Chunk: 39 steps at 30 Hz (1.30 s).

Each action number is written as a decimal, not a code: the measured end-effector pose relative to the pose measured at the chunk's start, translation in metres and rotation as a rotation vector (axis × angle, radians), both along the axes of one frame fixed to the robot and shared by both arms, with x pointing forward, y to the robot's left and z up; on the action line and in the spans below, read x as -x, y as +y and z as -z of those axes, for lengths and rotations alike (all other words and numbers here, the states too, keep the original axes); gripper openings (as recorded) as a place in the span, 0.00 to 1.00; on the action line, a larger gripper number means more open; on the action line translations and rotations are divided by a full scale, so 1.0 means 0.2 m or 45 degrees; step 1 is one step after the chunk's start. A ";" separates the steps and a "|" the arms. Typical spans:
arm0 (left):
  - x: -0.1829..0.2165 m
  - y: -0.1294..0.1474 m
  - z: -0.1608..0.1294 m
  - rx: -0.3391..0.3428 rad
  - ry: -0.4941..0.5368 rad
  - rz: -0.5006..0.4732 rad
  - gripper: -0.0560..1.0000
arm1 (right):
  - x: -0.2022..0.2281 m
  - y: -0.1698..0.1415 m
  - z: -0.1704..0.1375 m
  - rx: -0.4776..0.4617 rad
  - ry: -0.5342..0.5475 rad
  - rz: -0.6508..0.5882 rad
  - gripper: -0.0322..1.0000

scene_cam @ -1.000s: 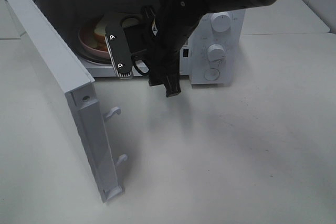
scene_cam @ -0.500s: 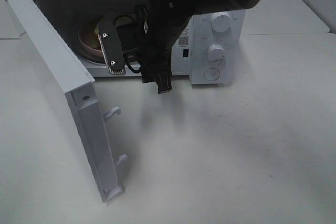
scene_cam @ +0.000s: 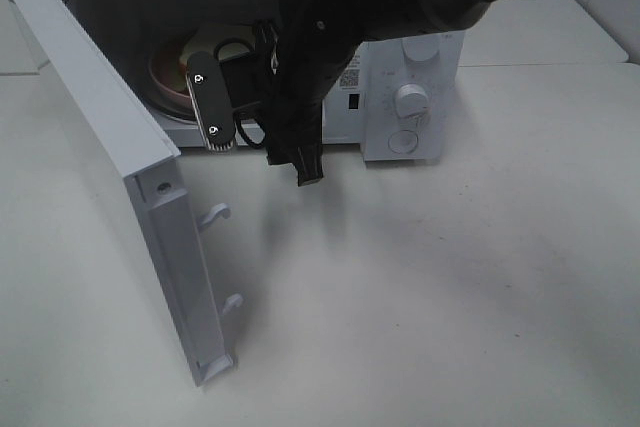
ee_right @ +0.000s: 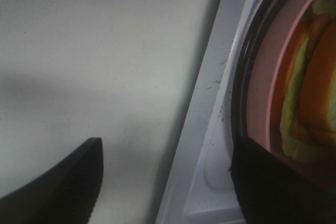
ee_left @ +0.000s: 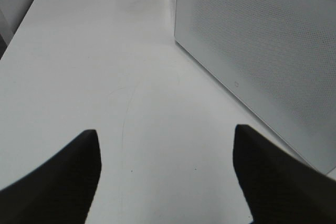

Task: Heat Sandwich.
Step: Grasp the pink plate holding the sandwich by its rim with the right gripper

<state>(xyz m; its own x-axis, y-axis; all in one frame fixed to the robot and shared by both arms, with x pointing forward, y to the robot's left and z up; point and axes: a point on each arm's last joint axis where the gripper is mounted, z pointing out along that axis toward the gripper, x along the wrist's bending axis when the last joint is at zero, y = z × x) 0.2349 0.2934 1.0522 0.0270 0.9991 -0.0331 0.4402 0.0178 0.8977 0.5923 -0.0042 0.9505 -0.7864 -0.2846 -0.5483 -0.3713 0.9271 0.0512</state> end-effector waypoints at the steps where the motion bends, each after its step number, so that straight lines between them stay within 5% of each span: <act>1: 0.00 0.00 0.00 0.000 0.000 0.000 0.67 | 0.00 0.00 0.00 -0.008 -0.007 -0.003 0.69; 39: 0.00 0.00 0.00 0.000 0.000 0.000 0.67 | -0.22 0.06 0.01 -0.222 -0.142 0.059 0.67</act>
